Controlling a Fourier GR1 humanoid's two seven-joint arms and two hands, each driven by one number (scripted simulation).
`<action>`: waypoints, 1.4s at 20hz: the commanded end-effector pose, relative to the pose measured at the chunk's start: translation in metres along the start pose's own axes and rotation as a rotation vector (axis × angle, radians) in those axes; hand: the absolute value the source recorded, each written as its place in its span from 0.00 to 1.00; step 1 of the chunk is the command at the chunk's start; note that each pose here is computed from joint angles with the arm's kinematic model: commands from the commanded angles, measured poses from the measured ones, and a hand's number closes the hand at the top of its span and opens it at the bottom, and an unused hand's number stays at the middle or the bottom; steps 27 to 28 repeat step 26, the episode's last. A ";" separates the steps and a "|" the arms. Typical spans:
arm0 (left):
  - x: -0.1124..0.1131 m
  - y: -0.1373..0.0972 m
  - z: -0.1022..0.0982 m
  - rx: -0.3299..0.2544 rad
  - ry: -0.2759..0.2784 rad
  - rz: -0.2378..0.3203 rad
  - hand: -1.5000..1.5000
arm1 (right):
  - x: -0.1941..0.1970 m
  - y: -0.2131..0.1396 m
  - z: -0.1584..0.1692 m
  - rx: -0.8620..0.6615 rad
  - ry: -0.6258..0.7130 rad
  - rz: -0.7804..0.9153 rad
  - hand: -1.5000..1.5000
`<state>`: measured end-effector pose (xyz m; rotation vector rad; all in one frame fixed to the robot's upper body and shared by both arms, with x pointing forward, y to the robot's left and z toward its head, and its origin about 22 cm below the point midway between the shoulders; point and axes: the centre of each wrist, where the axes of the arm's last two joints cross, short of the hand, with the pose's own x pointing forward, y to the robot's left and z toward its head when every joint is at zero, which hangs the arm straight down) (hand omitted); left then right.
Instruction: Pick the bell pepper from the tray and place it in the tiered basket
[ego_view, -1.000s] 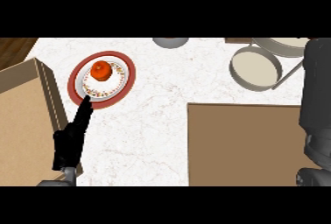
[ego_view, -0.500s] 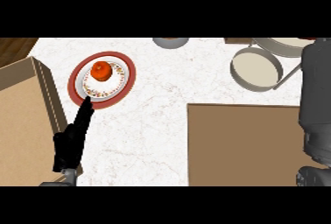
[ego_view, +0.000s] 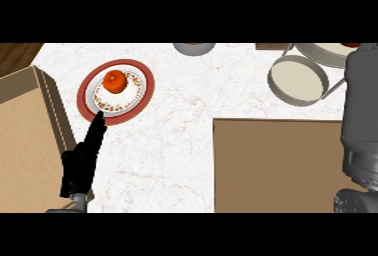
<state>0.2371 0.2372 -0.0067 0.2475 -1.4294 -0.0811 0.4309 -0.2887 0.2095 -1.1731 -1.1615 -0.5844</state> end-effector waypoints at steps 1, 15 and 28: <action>-0.031 -0.001 0.002 0.010 0.118 0.022 0.50 | -0.003 -0.007 -0.006 -0.124 -0.077 -0.101 0.00; -0.053 0.018 0.039 0.105 0.183 0.028 0.50 | -0.020 -0.122 0.000 -0.463 0.030 -0.189 0.00; -0.040 0.028 0.040 0.137 0.195 0.034 0.50 | -0.076 -0.232 0.072 -0.370 -0.008 -0.181 0.00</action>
